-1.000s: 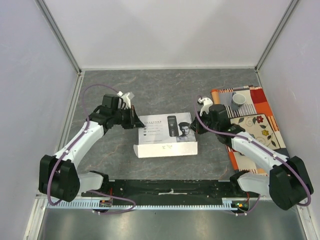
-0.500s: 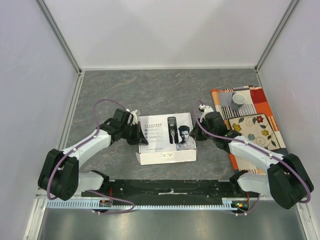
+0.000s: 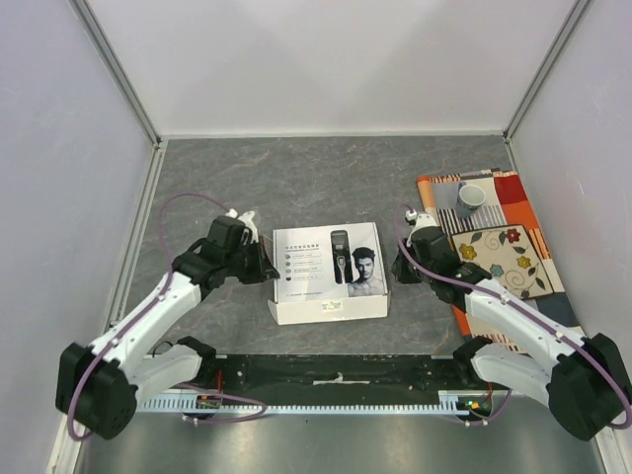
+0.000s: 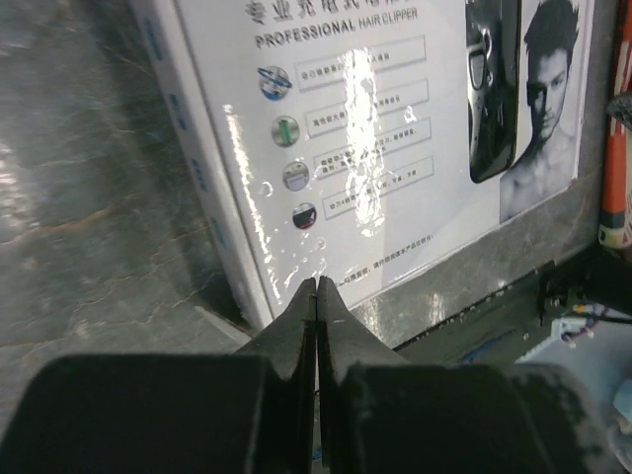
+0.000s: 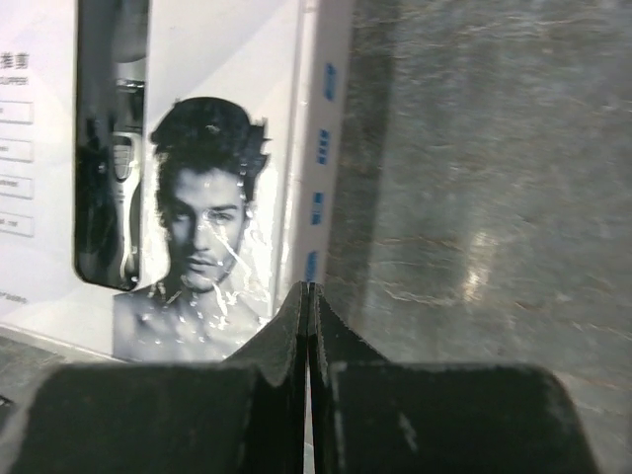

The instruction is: Sort the hair-cutting tools

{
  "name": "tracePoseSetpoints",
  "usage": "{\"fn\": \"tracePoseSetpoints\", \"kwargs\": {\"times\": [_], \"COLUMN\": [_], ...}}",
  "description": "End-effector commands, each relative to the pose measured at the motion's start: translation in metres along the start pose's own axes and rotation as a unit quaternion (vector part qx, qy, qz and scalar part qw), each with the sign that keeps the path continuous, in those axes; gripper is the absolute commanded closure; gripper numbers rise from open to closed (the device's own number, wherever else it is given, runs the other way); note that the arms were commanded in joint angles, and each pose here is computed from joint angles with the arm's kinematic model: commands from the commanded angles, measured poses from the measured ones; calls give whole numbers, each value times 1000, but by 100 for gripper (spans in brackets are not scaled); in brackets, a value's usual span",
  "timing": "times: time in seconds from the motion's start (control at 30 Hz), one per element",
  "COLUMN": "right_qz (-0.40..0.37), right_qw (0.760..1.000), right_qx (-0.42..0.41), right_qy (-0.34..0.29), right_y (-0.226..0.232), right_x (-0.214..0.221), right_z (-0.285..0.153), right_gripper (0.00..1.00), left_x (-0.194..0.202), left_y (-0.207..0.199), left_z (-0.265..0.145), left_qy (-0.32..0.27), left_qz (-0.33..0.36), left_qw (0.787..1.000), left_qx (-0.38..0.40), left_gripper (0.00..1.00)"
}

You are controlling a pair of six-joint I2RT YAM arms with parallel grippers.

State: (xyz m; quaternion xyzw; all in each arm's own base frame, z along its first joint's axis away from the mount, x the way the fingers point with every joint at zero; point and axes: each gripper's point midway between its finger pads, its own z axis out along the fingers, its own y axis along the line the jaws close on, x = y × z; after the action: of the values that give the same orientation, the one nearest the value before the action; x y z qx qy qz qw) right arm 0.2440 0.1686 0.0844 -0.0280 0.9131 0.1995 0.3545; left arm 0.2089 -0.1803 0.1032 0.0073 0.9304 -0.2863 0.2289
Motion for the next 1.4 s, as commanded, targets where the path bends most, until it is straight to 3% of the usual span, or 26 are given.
{"fn": "tracePoseSetpoints", "kwargs": {"times": [0.0, 0.13, 0.33, 0.47, 0.63, 0.97, 1.1, 1.37], "right_qz": [-3, 11, 22, 18, 26, 46, 48, 61], "right_qw": [996, 993, 991, 990, 987, 981, 982, 985], "right_qx": [85, 114, 113, 102, 84, 44, 23, 15], "right_qy": [-15, 14, 63, 97, 132, 184, 183, 160], "right_y": [-25, -37, -43, -41, -33, -18, -3, 10], "right_x": [-14, 4, 37, 53, 70, 112, 114, 100], "right_z": [-18, -18, -25, -32, -30, -29, -22, -1], "right_gripper": [100, 100, 100, 100, 100, 100, 100, 100], "left_x": [-20, 0, 26, 46, 59, 92, 103, 91], "left_y": [22, 39, 23, 24, 33, 11, 7, 19], "left_z": [-37, -41, -33, -27, -20, -7, 5, 25], "left_qy": [-71, -55, 12, 65, 93, 169, 188, 168], "left_qz": [-33, -66, -115, -113, -115, -86, -88, -67], "left_qw": [992, 987, 988, 987, 982, 978, 975, 977], "left_qx": [-103, -137, -100, -97, -120, -90, -80, -109], "left_gripper": [98, 98, 98, 98, 98, 98, 98, 98]}}
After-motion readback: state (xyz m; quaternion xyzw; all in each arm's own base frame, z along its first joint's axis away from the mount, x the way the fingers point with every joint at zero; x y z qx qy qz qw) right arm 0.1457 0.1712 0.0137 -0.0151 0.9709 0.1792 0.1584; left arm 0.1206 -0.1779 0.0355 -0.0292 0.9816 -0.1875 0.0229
